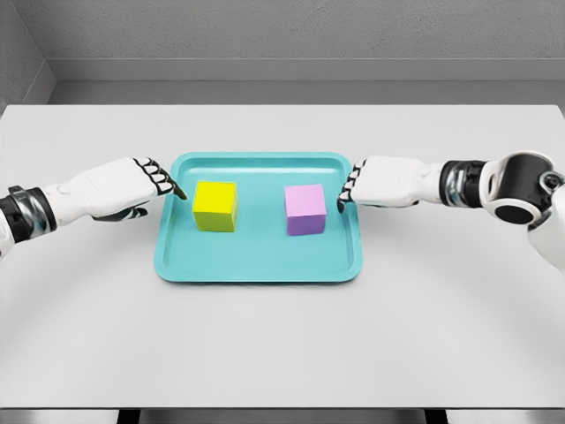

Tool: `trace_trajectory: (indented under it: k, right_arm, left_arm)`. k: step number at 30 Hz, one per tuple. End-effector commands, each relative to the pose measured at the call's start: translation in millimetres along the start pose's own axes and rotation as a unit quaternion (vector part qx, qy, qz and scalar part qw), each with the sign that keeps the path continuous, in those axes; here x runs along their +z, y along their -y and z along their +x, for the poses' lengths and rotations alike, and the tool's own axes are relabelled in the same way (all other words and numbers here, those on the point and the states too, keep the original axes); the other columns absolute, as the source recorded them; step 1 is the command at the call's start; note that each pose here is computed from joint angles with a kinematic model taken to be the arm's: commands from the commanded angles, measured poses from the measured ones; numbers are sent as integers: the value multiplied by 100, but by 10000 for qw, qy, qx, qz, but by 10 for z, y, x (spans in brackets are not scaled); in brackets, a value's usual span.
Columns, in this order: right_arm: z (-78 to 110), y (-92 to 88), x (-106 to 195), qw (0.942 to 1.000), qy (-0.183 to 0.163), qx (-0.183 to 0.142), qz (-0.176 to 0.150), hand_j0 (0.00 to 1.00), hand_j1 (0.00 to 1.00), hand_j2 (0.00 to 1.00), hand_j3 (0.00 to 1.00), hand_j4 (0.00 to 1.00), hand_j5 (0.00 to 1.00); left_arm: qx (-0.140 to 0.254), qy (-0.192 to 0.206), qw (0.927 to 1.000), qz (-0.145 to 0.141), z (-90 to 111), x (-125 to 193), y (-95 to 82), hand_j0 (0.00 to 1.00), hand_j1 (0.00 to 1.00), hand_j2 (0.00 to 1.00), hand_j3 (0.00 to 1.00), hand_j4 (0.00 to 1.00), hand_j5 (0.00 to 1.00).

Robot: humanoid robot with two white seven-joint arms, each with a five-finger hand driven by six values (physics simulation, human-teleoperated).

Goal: Push two cubes

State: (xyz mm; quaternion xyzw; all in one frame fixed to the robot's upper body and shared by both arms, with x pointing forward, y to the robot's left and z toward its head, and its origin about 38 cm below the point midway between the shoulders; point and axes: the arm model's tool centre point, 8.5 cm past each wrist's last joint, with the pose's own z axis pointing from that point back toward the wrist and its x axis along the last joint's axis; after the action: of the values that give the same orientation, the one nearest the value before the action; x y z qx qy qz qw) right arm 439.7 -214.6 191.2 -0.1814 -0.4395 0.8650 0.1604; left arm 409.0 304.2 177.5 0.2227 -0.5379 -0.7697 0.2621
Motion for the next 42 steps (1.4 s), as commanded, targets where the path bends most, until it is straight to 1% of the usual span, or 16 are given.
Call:
trace_trajectory:
  k: [1, 3, 5, 8, 18, 22, 23, 27, 29, 31, 35, 38, 42]
  right_arm:
    - [-7, 2, -55, 10000, -13, -18, 10, 69, 69, 69, 69, 69, 69]
    - [-6, 33, -68, 10000, -11, 8, -15, 69, 69, 69, 69, 69, 69]
    - [33, 48, -118, 10000, 62, 40, -2, 69, 69, 69, 69, 69, 69]
    - [73, 59, -166, 9999, 135, 86, 26, 69, 69, 69, 69, 69, 69]
    - [84, 44, -183, 9998, 154, 83, 54, 69, 69, 69, 69, 69, 69]
    - [32, 53, -203, 9999, 102, 55, 70, 69, 69, 69, 69, 69, 69]
    - [36, 66, -216, 9999, 111, 56, 53, 69, 69, 69, 69, 69, 69]
    - [59, 122, -257, 9999, 150, 73, -14, 69, 69, 69, 69, 69, 69]
    - [76, 79, -306, 9998, 184, 62, 68, 69, 69, 69, 69, 69, 69]
    - [116, 111, -353, 9996, 250, 114, 68, 69, 69, 69, 69, 69, 69]
    - [148, 125, -367, 9994, 292, 147, 60, 69, 69, 69, 69, 69, 69]
    - [146, 142, -378, 9994, 298, 164, 60, 68, 68, 68, 68, 68, 68]
    - [168, 150, -390, 9993, 329, 184, 56, 69, 69, 69, 69, 69, 69]
  left_arm:
    - [54, -40, 10000, -11, -30, 9, 20, 75, 75, 75, 75, 75, 75]
    - [78, -49, 10000, -34, -36, 5, 39, 75, 75, 75, 75, 75, 75]
    - [114, -30, 9998, -142, -30, -12, 96, 75, 75, 75, 75, 75, 75]
    - [116, -19, 9998, -152, -24, -17, 103, 75, 75, 75, 75, 75, 75]
    - [201, 99, 9996, -148, 64, -136, 111, 75, 75, 75, 75, 75, 75]
    - [236, 177, 9995, -111, 125, -205, 105, 75, 75, 75, 75, 75, 75]
    - [241, 181, 9994, -149, 129, -211, 110, 75, 75, 75, 75, 75, 75]
    - [245, 223, 9994, -132, 159, -245, 94, 75, 75, 75, 75, 75, 75]
    - [261, 238, 9993, -119, 170, -259, 93, 75, 75, 75, 75, 75, 75]
    - [255, 257, 9993, -110, 183, -267, 87, 75, 75, 75, 75, 75, 75]
    - [289, 207, 9992, -161, 150, -255, 122, 75, 75, 75, 75, 75, 75]
    - [369, 77, 9991, -209, 41, -239, 157, 75, 75, 75, 75, 75, 75]
    - [352, -3, 9992, -205, -43, -238, 111, 75, 75, 75, 75, 75, 75]
